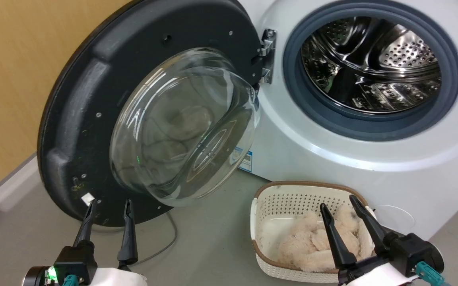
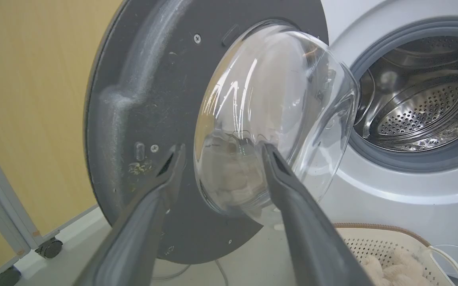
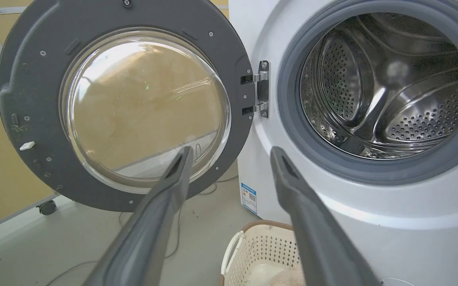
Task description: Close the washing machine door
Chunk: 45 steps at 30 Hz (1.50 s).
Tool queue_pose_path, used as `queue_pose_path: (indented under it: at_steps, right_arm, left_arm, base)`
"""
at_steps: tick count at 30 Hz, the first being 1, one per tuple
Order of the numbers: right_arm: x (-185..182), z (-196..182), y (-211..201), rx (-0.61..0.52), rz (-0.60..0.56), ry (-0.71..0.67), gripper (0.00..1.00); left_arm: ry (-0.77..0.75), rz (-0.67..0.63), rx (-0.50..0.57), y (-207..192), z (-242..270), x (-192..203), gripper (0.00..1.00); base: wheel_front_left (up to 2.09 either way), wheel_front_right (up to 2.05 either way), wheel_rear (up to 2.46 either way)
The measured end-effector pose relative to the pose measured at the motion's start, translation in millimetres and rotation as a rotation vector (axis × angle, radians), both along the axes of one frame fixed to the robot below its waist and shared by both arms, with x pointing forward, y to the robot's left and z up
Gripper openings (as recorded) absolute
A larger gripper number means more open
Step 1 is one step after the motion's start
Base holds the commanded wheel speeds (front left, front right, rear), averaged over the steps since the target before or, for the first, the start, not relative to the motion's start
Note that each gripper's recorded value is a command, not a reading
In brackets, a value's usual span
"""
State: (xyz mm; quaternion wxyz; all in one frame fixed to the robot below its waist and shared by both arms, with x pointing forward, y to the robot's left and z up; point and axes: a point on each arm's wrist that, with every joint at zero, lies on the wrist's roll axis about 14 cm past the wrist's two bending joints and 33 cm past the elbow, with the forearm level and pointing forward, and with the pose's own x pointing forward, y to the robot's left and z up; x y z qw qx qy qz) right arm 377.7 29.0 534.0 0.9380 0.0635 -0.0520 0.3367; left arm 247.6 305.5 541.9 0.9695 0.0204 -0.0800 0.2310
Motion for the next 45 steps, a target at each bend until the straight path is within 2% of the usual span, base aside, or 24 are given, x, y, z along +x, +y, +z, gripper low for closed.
queue_pose_path:
  at_steps: [19,31,32,33,40,45]
  right_arm:
    - [-11,1,38,0.042,0.120,-0.004,1.00]
    - [-11,-1,40,0.042,0.126,-0.001,1.00]
    - [-11,-1,40,0.042,0.126,-0.001,1.00]
    - [-11,-1,40,0.042,0.126,-0.001,1.00]
    - [-8,0,37,0.048,0.115,-0.001,1.00]
    - [-1,-6,33,0.043,0.105,0.006,1.00]
  left_arm:
    - [-0.035,0.111,0.011,20,3,-35,1.00]
    - [-0.031,0.117,0.011,21,2,-37,1.00]
    - [-0.031,0.117,0.011,21,2,-37,0.53]
    - [-0.031,0.118,0.010,22,2,-37,0.00]
    - [-0.103,0.166,0.006,39,21,-47,0.00]
    - [-0.155,0.195,0.079,74,53,-49,0.00]
  base:
    - [0.00,0.00,0.00]
    - [0.00,0.00,0.00]
    - [0.00,0.00,0.00]
    - [0.00,0.00,0.00]
    - [0.00,0.00,0.00]
    - [0.00,0.00,0.00]
